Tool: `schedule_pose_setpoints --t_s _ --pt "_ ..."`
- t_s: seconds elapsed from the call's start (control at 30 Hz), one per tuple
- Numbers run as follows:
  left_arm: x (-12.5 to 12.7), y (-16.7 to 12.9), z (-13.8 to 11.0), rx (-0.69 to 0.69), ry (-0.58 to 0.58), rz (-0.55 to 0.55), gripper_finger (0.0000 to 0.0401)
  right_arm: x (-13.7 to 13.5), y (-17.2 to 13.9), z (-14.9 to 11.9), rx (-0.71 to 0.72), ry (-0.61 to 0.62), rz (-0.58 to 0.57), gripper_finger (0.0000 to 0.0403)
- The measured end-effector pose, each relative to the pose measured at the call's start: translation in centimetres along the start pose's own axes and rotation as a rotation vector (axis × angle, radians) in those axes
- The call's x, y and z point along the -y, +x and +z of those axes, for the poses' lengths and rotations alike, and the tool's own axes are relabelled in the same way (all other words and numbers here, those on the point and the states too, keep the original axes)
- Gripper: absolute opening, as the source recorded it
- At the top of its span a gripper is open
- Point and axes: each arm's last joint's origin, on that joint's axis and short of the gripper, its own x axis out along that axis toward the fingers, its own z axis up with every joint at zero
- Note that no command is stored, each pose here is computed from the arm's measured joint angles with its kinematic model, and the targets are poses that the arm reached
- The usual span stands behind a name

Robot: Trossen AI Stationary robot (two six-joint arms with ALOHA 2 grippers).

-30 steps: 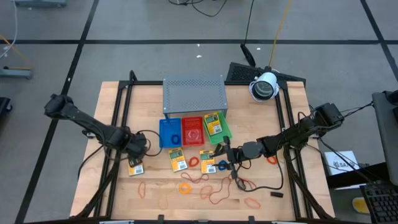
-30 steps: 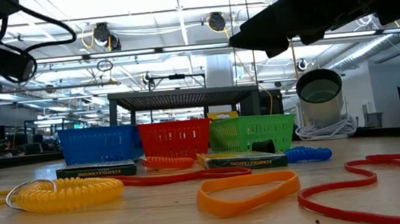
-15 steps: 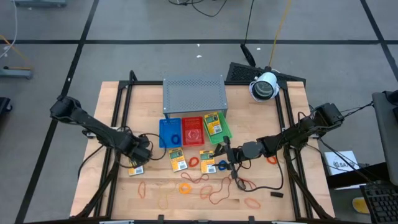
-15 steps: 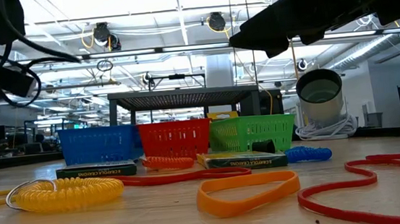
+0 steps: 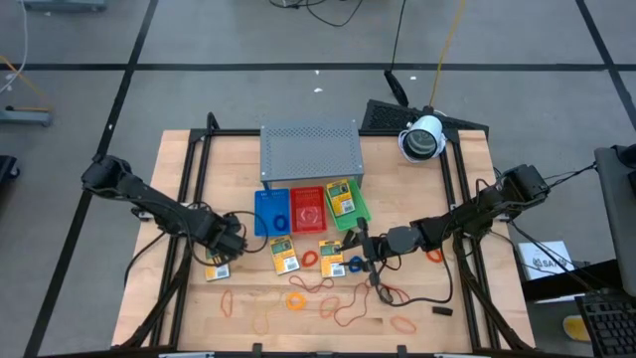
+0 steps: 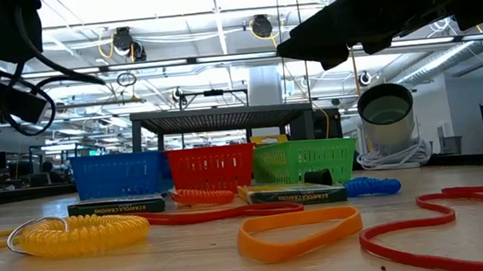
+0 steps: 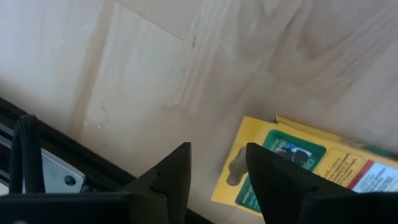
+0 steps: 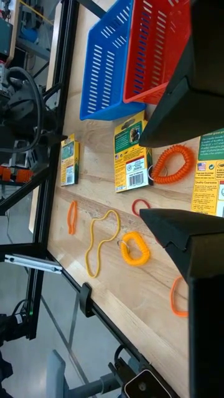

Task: Pick & Place Office Desk Supplies
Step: Put the crayon pack into the green bin

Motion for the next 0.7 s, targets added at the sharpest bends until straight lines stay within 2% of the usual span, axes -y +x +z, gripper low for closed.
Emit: schedule_pose_setpoints --t_s 0.43,0.7 --pt "0.0 0.1 -0.1 -0.030 0.044 -0.009 0.0161 0.0 0.0 0.0 0.000 0.000 0.000 0.0160" --pt "0.6 1.3 0.2 -0.104 0.074 0.052 0.0161 0.0 0.0 0.0 -0.002 0.000 0.000 0.0160"
